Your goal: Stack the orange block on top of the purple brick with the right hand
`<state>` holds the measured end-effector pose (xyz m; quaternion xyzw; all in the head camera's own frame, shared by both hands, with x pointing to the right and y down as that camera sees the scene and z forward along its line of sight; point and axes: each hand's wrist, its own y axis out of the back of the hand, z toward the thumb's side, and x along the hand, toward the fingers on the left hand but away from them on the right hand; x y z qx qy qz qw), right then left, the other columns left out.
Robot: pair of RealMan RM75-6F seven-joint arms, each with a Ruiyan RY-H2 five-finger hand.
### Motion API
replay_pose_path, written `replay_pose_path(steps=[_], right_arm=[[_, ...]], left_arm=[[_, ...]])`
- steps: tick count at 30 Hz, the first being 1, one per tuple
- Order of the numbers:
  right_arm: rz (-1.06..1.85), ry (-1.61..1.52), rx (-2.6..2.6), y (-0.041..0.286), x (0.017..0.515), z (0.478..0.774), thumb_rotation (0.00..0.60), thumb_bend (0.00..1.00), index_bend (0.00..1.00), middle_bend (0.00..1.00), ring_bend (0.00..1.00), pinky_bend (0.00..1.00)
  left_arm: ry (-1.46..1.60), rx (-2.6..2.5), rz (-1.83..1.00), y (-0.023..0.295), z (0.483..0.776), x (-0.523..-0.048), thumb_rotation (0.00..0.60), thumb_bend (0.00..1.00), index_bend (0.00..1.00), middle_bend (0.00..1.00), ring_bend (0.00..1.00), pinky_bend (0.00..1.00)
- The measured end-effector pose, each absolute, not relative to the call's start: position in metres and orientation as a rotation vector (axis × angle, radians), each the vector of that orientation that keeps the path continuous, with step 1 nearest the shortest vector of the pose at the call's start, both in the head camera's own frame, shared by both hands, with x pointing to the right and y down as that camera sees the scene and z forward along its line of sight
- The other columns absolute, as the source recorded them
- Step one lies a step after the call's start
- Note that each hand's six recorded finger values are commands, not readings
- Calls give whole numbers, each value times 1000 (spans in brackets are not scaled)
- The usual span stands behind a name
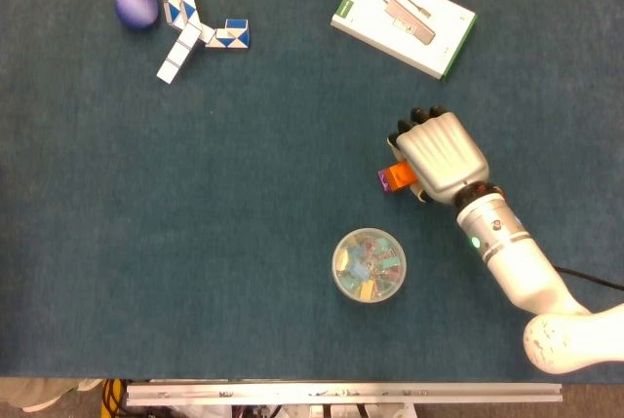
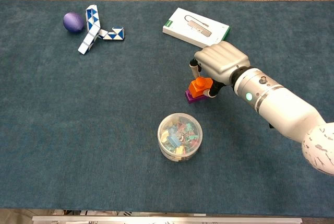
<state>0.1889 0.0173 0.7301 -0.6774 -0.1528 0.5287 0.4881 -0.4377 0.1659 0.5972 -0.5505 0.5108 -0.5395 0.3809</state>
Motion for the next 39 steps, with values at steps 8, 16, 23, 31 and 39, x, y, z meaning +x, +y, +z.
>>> replay_pose_path(steps=[8, 16, 23, 31, 39], right_arm=[[1291, -351, -1640, 15, 186, 731, 600, 359, 618, 402, 256, 302], [1303, -327, -1646, 12, 183, 730, 600, 359, 618, 402, 256, 302], [1315, -302, -1652, 11, 180, 731, 600, 359, 618, 402, 256, 302], [1319, -289, -1642, 10, 179, 730, 600, 359, 618, 402, 256, 302], [1322, -265, -1625, 9, 179, 731, 600, 359, 617, 402, 256, 302]], left_arm=[[1305, -1403, -1377, 166, 597, -438, 600, 240, 334, 331, 287, 181], [1308, -1401, -1379, 167, 597, -439, 600, 240, 334, 331, 287, 181], [1313, -1398, -1384, 167, 597, -440, 600, 241, 334, 331, 287, 181], [1315, -1397, -1385, 168, 597, -441, 600, 240, 334, 331, 287, 181], [1317, -1395, -1386, 168, 597, -441, 600, 240, 334, 331, 287, 181]])
